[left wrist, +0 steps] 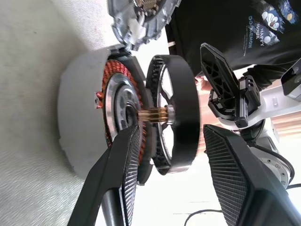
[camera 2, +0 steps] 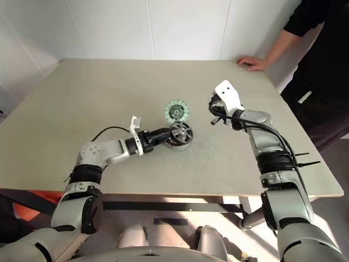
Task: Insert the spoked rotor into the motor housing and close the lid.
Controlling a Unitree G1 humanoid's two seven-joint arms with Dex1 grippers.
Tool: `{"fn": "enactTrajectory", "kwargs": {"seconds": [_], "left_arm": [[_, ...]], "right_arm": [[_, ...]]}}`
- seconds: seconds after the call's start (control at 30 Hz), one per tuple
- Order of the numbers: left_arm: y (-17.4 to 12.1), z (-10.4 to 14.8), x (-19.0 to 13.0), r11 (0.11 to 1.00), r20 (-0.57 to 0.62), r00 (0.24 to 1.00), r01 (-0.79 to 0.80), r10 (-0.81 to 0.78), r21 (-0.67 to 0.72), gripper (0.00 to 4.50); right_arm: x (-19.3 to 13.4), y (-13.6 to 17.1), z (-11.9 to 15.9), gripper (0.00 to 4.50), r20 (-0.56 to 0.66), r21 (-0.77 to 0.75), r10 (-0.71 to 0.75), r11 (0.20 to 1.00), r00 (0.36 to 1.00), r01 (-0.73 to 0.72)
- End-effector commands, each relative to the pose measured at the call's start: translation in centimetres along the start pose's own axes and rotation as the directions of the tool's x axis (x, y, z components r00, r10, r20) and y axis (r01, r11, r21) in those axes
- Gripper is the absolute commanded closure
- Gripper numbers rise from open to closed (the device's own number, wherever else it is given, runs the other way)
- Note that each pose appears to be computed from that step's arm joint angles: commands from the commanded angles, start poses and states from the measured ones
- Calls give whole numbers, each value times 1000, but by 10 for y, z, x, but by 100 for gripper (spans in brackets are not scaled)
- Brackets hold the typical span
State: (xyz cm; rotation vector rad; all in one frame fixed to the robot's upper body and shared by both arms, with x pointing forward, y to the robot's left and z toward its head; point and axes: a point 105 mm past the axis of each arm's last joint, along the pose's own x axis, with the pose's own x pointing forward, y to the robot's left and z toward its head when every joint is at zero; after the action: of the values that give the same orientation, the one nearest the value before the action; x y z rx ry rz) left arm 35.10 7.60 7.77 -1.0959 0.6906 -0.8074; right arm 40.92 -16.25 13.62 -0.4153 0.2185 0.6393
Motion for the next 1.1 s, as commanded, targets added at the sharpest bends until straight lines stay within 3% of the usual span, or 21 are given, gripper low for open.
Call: {"fn": "enactTrajectory", "kwargs": {"seconds": [0.03, 0.4, 0.73, 1.1], "left_arm": [[-4, 15, -19, 999, 66, 998, -5, 2, 38, 218], [-6, 18, -37, 999, 158, 987, 4, -11, 45, 218], [2, 12, -44, 999, 184, 983, -25, 17, 43, 218], [10, 28, -60, 994, 268, 961, -87, 68, 60, 218]], "right_arm": [[1, 2, 25, 450, 76, -40, 25, 999, 997, -22], [-7, 26, 39, 450, 144, -80, 195, 979, 970, -185], [-43, 46, 9, 450, 34, -141, 354, 928, 935, -346], [-20, 84, 12, 450, 65, -112, 424, 902, 903, -416]]}}
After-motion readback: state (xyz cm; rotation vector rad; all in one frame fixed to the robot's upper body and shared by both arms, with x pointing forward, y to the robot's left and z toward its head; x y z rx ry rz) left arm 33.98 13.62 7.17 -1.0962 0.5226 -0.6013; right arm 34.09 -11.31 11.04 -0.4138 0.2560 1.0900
